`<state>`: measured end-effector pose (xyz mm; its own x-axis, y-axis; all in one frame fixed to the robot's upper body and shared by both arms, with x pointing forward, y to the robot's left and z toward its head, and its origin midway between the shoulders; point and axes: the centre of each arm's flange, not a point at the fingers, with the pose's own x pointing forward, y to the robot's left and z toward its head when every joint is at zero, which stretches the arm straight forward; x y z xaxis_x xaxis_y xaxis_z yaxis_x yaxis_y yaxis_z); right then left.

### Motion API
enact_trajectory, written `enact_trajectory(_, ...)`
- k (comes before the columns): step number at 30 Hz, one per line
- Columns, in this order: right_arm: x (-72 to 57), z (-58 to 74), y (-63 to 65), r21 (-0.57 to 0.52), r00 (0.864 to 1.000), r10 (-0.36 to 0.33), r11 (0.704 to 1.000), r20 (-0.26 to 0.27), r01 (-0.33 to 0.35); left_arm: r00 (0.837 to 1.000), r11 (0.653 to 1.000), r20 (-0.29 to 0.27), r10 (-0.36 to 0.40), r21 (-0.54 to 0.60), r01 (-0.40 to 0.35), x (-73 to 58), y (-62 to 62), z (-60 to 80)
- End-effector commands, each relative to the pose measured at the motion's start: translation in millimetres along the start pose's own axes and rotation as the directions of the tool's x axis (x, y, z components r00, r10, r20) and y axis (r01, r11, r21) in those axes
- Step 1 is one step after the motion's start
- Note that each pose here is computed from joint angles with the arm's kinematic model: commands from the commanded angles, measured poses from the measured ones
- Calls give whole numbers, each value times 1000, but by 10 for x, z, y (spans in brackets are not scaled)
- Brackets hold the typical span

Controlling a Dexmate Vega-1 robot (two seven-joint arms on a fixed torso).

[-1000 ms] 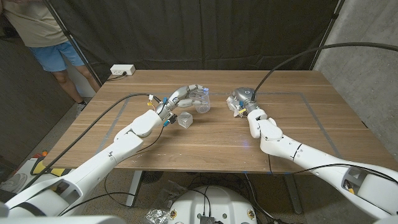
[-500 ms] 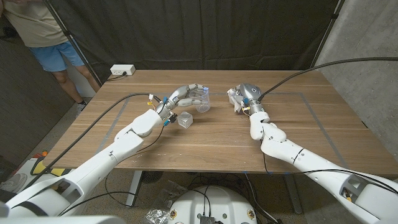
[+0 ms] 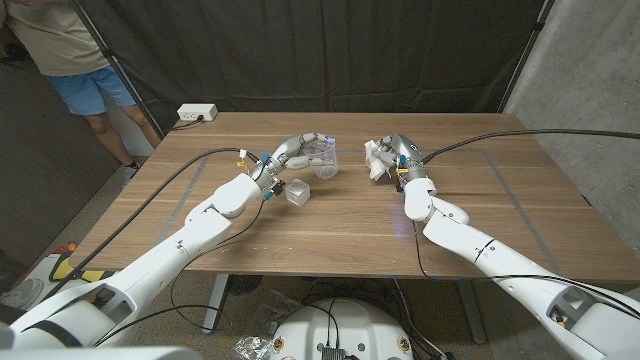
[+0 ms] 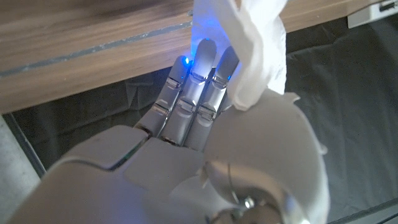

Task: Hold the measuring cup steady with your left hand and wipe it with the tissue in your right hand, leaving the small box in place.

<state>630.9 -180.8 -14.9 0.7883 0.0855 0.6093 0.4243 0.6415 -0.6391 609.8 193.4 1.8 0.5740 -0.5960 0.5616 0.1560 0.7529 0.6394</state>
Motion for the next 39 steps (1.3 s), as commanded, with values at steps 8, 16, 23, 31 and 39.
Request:
enact_trajectory(8,66,129,-21,402,976,174,891,129,-212,1000,1000,9,-10,3,10,63,-18,24)
enact_trajectory(16,100,135,-26,558,951,220,772,215,-305,1000,1000,10,-7,3,7,59,-17,28)
enact_trajectory(23,114,153,-26,647,933,228,674,280,-358,1000,1000,10,-6,-1,6,54,-13,26)
enact_trajectory(31,93,301,-42,684,916,199,615,348,-393,1000,1000,13,8,-17,-8,62,-14,8)
enact_trajectory(39,49,477,-48,701,896,170,569,410,-429,999,999,33,36,-31,-35,80,2,35)
